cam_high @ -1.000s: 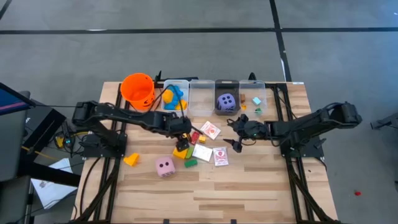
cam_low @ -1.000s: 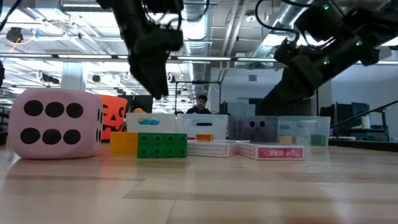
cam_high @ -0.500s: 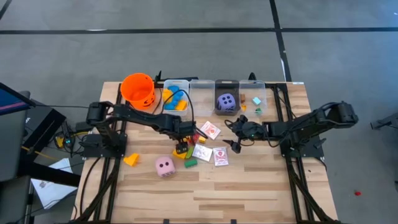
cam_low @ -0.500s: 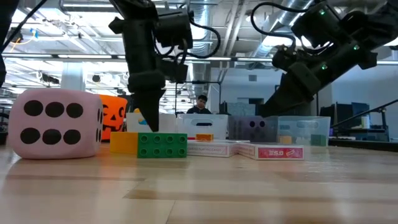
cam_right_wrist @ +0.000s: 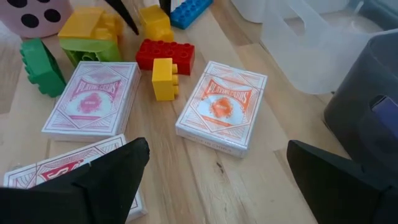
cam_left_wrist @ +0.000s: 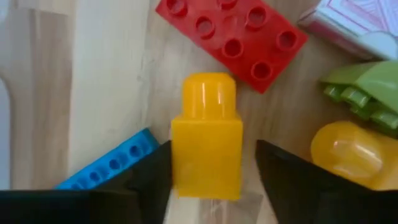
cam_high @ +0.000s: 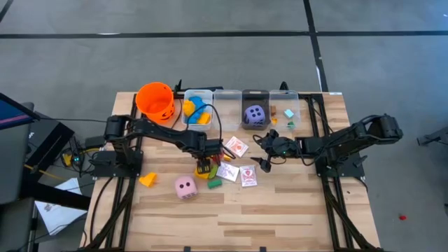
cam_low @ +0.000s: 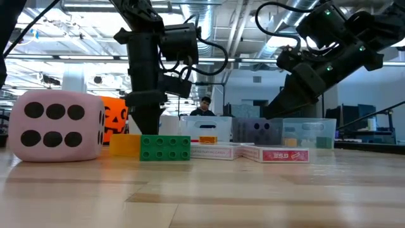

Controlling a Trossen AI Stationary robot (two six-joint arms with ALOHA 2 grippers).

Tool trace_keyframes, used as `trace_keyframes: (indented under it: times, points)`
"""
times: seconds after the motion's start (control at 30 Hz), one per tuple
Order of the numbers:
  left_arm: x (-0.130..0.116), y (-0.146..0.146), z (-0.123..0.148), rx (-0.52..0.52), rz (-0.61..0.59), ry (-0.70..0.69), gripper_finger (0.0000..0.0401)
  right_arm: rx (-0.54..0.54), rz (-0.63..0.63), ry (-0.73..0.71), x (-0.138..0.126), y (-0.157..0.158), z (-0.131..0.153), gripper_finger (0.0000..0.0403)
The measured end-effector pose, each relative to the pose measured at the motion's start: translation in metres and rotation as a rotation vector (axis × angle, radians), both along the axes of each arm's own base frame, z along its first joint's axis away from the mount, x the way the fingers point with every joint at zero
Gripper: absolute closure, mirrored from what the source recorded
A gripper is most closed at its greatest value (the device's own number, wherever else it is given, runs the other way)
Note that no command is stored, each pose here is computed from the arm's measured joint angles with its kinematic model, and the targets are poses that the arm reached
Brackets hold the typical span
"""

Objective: Pick & Place Toys
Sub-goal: Put the top right big yellow game piece into the white bin

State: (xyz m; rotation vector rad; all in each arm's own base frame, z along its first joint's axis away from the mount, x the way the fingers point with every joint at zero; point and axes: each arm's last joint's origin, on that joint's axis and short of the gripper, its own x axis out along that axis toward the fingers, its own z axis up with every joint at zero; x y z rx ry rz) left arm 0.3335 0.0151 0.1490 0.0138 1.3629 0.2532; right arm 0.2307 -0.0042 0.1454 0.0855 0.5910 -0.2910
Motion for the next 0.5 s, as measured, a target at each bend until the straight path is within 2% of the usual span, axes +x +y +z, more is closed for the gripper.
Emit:
trace_keyframes:
  times: [0.1,0.27,0.4,0.5]
  points:
    - [0.001,0.000,0.002,0.005,0.000,-0.018,0.0274,0.000,0.000,0.000,0.000,0.000,0.000,0.0021]
    - [0.000,0.000,0.012,0.007,0.000,-0.060,0.0275,0.000,0.000,-0.018,0.001,0.000,0.001,0.0021]
    - [-0.004,0.001,0.044,0.049,0.012,-0.190,0.0275,0.001,0.000,-0.045,0.002,0.000,0.004,0.0021]
    - [-0.015,0.005,0.080,0.147,0.054,-0.319,0.0275,0.001,0.000,-0.053,0.003,0.000,0.004,0.0021]
